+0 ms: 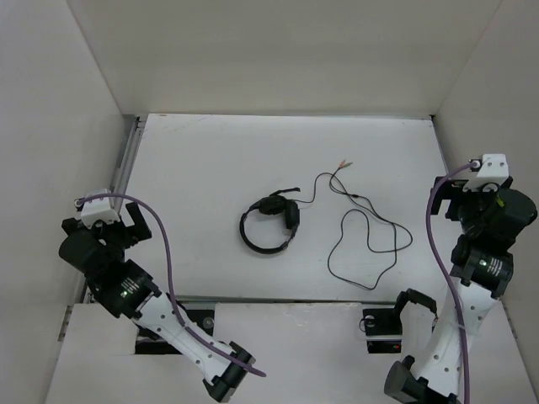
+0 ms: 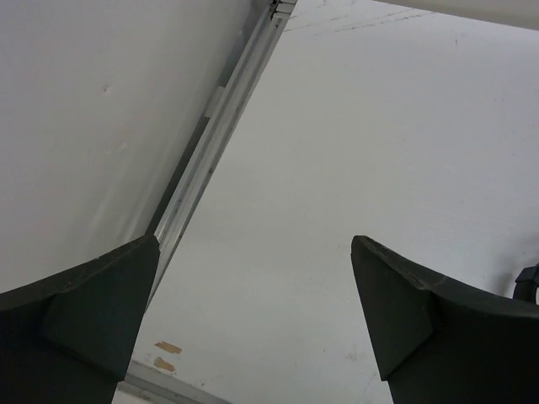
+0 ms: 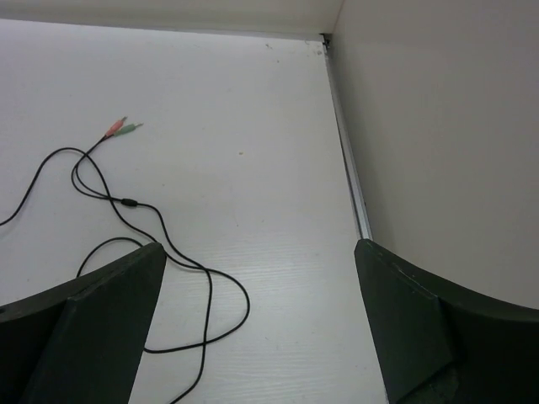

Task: Wrap the headphones

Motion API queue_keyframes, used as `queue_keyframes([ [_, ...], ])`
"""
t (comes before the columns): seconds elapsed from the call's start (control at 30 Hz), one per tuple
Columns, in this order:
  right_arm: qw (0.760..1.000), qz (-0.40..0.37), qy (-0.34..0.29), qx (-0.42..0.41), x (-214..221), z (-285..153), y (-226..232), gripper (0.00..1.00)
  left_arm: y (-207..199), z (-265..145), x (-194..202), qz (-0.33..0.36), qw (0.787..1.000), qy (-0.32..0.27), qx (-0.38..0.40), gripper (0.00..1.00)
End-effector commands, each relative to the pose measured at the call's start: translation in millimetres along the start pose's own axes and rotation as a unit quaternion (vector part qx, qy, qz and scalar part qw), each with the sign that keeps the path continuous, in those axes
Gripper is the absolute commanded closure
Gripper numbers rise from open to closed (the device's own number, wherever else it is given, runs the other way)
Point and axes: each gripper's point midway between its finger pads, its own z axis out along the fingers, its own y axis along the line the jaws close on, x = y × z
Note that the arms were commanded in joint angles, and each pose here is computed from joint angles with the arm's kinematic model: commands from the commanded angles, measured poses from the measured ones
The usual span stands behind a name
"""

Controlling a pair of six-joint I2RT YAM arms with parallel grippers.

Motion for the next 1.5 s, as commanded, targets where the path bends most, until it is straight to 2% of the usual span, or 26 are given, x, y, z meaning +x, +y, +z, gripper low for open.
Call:
queue_keyframes([
  [0.0,0.999,-0.006,-0.025,0.024,-9.8,0.9,-7.6,0.0,-8.5,-5.8,-23.4,0.003,1.0,-0.026,0.016,0.0],
  [0.17,0.999,-0.022,-0.036,0.011,-7.9,-0.6,1.3,0.0,-21.2,-5.5,-23.9,-0.01,0.999,-0.023,0.047,0.0],
  [0.33,0.992,-0.04,-0.098,0.071,-16.7,4.8,-19.4,0.0,-41.1,-6.8,-24.6,-0.036,0.995,-0.023,0.092,0.0],
  [0.47,0.988,-0.023,-0.141,0.058,-22.7,11.3,-11.6,0.0,-82.2,-5.8,-10.3,-0.104,0.974,0.011,0.2,0.0],
  [0.57,0.983,-0.017,-0.184,-0.004,-19.5,24.9,18.1,0.0,-107.4,2.0,6.2,-0.144,0.951,0.055,0.267,0.0],
  [0.63,0.98,-0.016,-0.194,-0.035,-11.5,34.9,35.4,0.0,-117.8,10.4,22.1,-0.156,0.942,0.089,0.284,0.0],
  [0.7,0.981,-0.018,-0.179,-0.077,1.7,48.7,57.8,0.0,-125.6,19.2,42.7,-0.143,0.939,0.122,0.287,0.0],
  [0.83,0.978,-0.016,-0.167,-0.127,9.8,62.1,79.4,0.0,-150.7,33.5,81.2,-0.073,0.935,0.179,0.296,0.02],
  [0.97,0.978,-0.017,-0.159,-0.13,16.6,71.0,80.9,0.0,-179.3,38.7,111.9,-0.003,0.922,0.235,0.309,0.06],
  [1.03,0.98,-0.021,-0.15,-0.131,25.5,76.9,81.6,0.0,-186.4,43.2,120.6,-0.007,0.913,0.264,0.311,0.09],
  [1.3,0.985,-0.008,-0.115,-0.128,46.3,90.1,76.9,0.0,-215.7,48.3,134.7,0.05,0.893,0.323,0.31,0.18],
  [1.47,0.987,-0.004,-0.106,-0.121,54.5,92.2,71.9,0.0,-240.3,50.0,122.3,0.08,0.892,0.322,0.308,0.17],
])
